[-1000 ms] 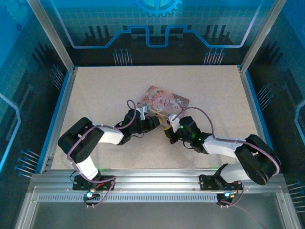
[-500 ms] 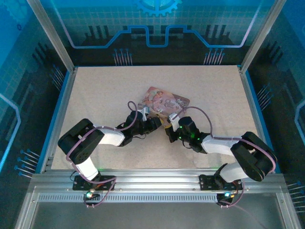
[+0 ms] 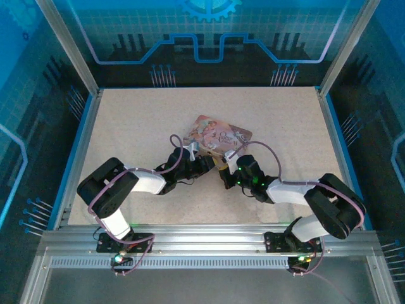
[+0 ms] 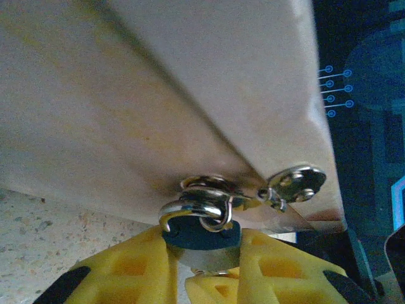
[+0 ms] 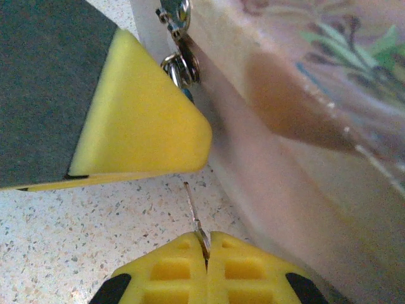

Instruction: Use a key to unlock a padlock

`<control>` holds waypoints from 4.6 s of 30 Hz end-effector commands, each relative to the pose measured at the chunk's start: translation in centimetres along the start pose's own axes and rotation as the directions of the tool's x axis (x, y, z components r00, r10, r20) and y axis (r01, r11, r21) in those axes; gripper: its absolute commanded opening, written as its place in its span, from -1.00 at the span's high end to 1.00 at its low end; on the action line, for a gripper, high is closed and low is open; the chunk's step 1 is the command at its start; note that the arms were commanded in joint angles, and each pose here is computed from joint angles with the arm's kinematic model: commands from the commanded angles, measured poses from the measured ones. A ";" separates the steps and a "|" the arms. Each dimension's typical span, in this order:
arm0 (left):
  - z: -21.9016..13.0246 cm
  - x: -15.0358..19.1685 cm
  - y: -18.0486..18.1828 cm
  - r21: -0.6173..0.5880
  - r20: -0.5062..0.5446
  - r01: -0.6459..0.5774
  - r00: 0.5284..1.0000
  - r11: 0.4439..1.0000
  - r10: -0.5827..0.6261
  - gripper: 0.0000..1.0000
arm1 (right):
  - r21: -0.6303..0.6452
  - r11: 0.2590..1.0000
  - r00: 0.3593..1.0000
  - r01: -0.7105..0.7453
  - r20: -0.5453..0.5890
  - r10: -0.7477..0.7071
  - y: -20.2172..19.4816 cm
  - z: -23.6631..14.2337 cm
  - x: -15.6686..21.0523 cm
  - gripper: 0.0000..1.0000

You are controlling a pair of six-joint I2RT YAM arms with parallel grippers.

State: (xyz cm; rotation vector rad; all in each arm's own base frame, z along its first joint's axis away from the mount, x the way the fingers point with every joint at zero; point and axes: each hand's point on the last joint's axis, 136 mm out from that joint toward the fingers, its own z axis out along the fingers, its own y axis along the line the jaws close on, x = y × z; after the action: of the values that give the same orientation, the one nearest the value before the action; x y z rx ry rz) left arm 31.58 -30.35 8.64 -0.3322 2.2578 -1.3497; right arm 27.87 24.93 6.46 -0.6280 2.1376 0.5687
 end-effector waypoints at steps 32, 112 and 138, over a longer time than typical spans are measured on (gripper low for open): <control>-0.1 -0.8 -3.4 0.093 0.031 -0.023 0.999 0.995 0.020 0.72 | -0.029 0.999 0.993 -0.042 0.109 0.045 -0.5 0.8 -3.9 1.00; 1.1 -0.3 -2.3 0.058 0.035 0.046 0.998 0.997 -0.048 0.76 | -0.190 0.981 0.975 0.040 0.221 0.003 -0.3 -0.8 -4.4 0.19; 1.0 -0.4 -2.9 0.071 0.035 0.041 0.998 0.997 -0.043 0.77 | -0.213 0.977 0.984 -0.025 0.170 0.062 0.2 -1.4 -2.0 0.30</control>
State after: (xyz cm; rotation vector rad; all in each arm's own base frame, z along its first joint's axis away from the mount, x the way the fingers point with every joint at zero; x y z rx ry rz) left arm 32.37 -30.95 8.86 -0.4361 2.2197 -1.3546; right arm 27.24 23.66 7.60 -0.6220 1.9946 0.8241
